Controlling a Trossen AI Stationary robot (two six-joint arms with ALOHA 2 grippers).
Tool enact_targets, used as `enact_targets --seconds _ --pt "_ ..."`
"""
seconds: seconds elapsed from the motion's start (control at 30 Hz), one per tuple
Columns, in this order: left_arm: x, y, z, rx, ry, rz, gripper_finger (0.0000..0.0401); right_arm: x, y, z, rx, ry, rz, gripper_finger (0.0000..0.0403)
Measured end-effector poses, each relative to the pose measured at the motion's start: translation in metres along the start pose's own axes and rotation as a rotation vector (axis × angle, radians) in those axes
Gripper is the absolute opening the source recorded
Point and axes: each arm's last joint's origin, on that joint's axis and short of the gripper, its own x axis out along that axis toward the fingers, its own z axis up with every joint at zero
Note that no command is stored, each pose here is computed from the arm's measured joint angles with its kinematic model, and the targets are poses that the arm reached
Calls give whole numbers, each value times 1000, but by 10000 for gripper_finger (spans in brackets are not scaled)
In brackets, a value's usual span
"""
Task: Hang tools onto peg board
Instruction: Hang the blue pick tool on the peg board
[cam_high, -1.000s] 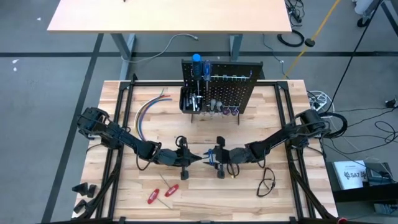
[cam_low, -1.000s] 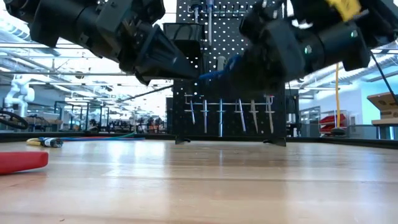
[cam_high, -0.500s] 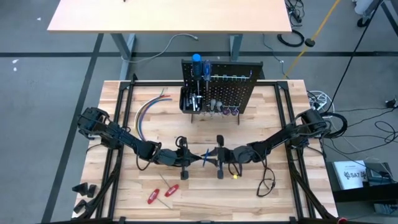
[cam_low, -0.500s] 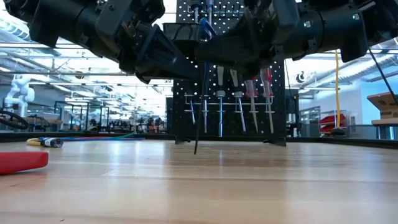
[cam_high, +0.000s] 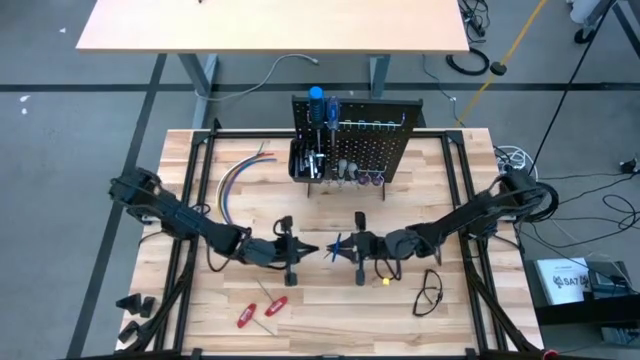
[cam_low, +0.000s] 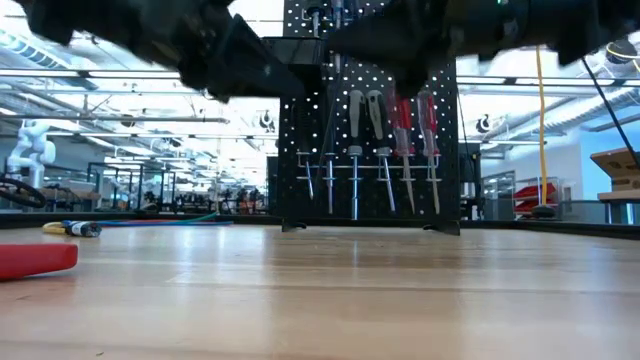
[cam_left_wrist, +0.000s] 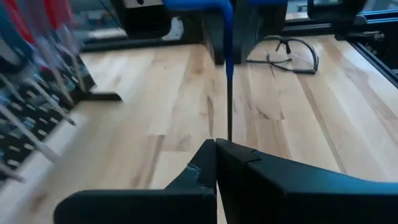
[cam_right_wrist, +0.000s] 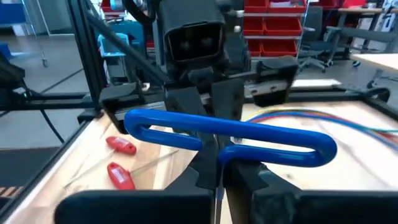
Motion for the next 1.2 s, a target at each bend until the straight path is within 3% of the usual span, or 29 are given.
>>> enact_targets --seconds 0.13,0.3,0.6,0.77,0.9,1.07,1.2 --pt "-18 6 11 58 -6 30 0 -17 3 23 -3 -5 -55 4" --pt "-48 24 4 103 -77 59 0 -41 6 52 21 -62 -117 4" --pt "-89 61 13 115 -449 91 0 -66 2 103 86 -182 -187 4" --pt "-92 77 18 225 -470 142 0 -63 1 147 8 -146 -232 4" --pt "-95 94 22 226 -492 206 0 -65 -6 190 -41 -92 -276 4" --pt "-108 118 27 303 -531 149 0 -80 -14 239 -105 -73 -390 4" --pt "-117 137 25 335 -516 123 0 -88 -22 258 -140 -74 -475 4"
